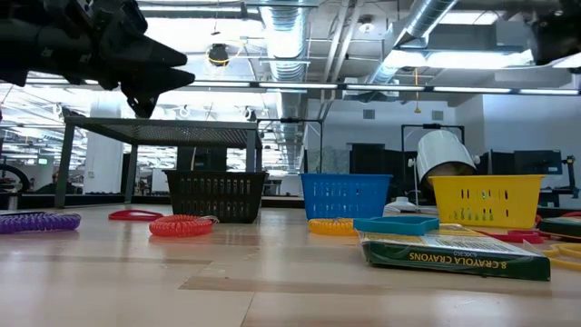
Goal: Pick & Place Office Desk Supplies
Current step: Put the red rubber band into the blue basket
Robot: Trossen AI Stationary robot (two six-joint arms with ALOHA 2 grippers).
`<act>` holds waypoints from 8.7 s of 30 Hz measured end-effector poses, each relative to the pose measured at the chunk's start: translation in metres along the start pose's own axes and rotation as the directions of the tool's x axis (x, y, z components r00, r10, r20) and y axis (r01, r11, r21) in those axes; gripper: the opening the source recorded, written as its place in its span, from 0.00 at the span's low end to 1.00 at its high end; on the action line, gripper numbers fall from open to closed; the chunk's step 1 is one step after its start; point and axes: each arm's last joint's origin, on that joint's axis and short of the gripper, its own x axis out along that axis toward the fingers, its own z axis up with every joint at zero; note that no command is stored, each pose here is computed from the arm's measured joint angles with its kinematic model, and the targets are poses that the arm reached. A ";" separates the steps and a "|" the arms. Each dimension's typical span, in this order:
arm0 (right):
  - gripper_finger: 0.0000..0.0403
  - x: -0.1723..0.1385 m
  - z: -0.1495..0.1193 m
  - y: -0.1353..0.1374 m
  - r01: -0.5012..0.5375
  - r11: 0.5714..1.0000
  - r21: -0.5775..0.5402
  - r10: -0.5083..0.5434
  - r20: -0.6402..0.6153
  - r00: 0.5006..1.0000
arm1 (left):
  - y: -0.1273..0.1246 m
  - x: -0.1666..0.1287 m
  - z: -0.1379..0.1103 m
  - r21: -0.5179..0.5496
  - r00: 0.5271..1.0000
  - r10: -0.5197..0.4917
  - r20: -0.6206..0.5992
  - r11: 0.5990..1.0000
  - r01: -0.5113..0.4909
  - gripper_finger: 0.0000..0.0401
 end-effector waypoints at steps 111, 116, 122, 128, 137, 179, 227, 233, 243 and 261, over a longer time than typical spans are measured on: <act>0.00 -0.042 0.043 0.036 -0.207 0.962 -0.180 0.274 0.677 0.683 | -0.047 0.143 0.030 0.462 0.997 0.063 0.042 0.884 -0.075 0.45; 0.00 -0.034 0.063 0.041 -0.150 0.970 -0.191 0.242 0.711 0.660 | -0.051 0.157 0.030 0.463 0.997 0.058 0.047 0.883 -0.073 0.51; 0.00 -0.030 0.086 0.049 -0.152 0.955 -0.255 0.294 0.732 0.614 | -0.053 0.164 0.028 0.463 0.997 0.058 0.041 0.884 -0.070 0.54; 0.00 -0.026 0.107 0.055 -0.180 0.930 -0.320 0.364 0.742 0.563 | -0.053 0.164 0.029 0.454 0.997 0.056 0.048 0.888 -0.071 0.53; 0.00 -0.009 0.129 0.059 -0.207 0.912 -0.353 0.406 0.722 0.560 | -0.055 0.164 0.031 0.410 0.998 0.012 0.055 0.912 -0.033 0.53; 0.54 -0.024 0.131 0.052 -0.239 0.894 -0.380 0.449 0.734 0.510 | -0.050 0.156 0.043 0.387 0.988 0.137 0.069 0.909 -0.153 0.00; 0.29 -0.044 0.112 0.023 -0.170 0.920 -0.354 0.381 0.703 0.600 | 0.069 0.217 0.025 0.257 0.858 0.248 -0.449 0.956 -0.141 0.00; 0.29 -0.043 0.111 0.022 -0.189 0.924 -0.332 0.375 0.695 0.613 | 0.068 0.216 0.031 0.240 0.866 0.245 -0.436 0.959 -0.151 0.05; 0.29 -0.039 0.106 0.022 -0.203 0.929 -0.309 0.363 0.663 0.654 | 0.065 0.213 0.038 0.197 0.874 0.217 -0.434 0.970 -0.142 0.39; 0.29 -0.036 0.088 0.031 -0.220 0.912 -0.346 0.395 0.599 0.697 | 0.049 0.192 0.078 0.168 0.908 0.167 -0.384 0.980 -0.109 0.57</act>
